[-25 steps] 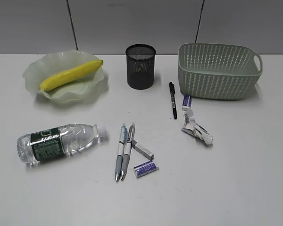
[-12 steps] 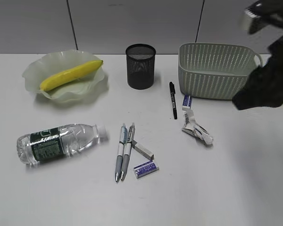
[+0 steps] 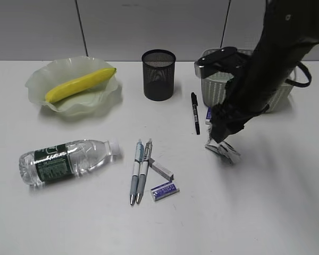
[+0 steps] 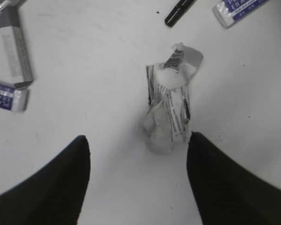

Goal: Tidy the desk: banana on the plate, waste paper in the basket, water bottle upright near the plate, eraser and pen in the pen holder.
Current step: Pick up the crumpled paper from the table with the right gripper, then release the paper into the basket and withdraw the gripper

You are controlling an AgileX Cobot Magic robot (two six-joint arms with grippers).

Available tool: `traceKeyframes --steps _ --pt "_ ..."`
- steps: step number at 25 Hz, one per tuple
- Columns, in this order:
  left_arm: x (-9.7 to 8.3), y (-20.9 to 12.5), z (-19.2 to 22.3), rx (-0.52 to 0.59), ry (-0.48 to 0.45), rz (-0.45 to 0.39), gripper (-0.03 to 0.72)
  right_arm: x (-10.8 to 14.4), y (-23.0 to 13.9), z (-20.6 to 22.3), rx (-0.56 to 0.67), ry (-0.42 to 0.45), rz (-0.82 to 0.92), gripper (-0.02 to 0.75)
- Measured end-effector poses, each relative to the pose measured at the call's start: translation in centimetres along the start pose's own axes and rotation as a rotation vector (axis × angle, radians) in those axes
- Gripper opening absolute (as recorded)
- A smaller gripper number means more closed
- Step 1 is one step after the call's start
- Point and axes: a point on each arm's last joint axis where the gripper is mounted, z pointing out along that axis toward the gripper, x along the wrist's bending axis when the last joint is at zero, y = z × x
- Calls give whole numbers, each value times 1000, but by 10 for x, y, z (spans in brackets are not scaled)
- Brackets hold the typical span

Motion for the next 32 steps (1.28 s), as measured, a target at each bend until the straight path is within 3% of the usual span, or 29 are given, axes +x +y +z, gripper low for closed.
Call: traceKeyframes --steps 11,14,18,22,27,32 --pt "0 0 0 0 0 0 321 -17 6 75 161 -36 -8 494" --pt "0 0 0 0 0 0 321 -17 3 87 192 -28 -6 398" --pt "0 0 0 0 0 0 321 -18 4 86 201 -28 -8 136" --pt "0 0 0 0 0 0 320 -15 5 77 214 -4 -15 132" --pt "0 0 0 -1 0 0 320 -6 22 17 38 31 -13 132" --pt "0 0 0 -1 0 0 320 -9 40 -48 -260 -82 -21 132"
